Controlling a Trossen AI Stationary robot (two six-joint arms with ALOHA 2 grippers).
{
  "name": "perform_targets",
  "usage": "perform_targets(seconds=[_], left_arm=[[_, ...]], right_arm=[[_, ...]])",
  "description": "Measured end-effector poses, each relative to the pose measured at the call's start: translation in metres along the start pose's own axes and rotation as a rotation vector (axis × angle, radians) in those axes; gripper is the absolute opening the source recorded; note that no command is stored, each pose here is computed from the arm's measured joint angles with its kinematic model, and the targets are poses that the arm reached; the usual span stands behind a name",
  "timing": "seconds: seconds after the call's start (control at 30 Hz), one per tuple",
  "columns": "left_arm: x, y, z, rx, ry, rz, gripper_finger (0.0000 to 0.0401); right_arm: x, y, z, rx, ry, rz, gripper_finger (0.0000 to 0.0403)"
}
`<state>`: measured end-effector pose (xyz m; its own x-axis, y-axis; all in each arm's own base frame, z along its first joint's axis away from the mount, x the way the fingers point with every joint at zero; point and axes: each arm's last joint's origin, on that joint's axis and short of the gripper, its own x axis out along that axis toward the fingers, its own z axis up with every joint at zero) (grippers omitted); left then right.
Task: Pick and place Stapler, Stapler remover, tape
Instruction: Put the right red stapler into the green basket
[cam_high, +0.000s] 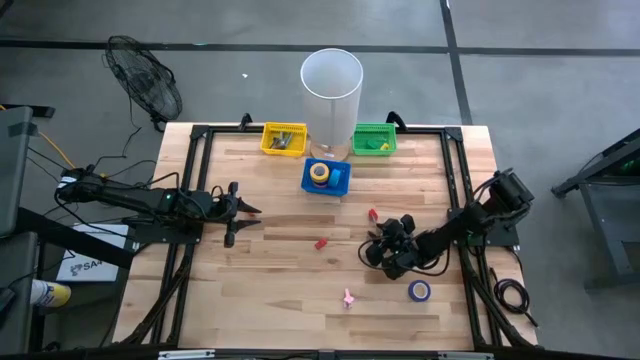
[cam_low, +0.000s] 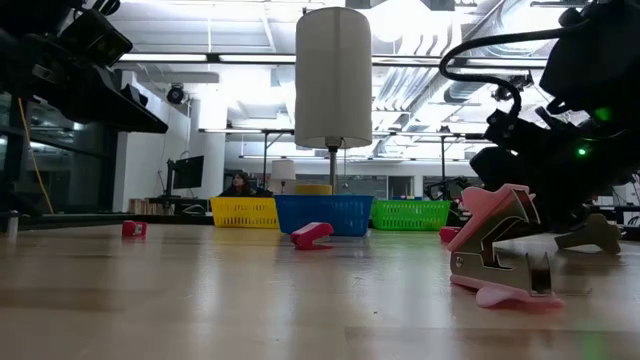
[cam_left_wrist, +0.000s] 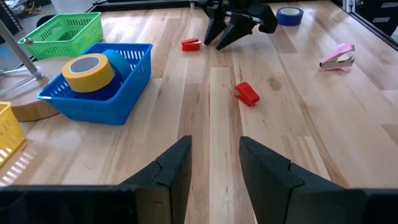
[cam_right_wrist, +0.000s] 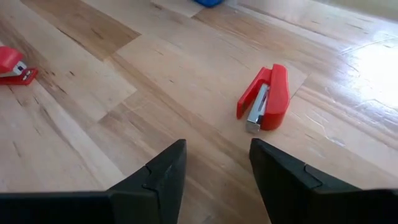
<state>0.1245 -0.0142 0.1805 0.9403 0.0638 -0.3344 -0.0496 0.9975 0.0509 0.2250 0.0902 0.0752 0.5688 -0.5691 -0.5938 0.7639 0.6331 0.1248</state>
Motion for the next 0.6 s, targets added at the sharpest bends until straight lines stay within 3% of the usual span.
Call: perform_targets(seconds=[0.6], left_arm=[[0.0000,0.0000,-0.0012,0.003,0.012,0.000,0.0131]], right_arm=[[0.0059,-0.0086,0.0027,-0.092,0.022,-0.068,0.0161]])
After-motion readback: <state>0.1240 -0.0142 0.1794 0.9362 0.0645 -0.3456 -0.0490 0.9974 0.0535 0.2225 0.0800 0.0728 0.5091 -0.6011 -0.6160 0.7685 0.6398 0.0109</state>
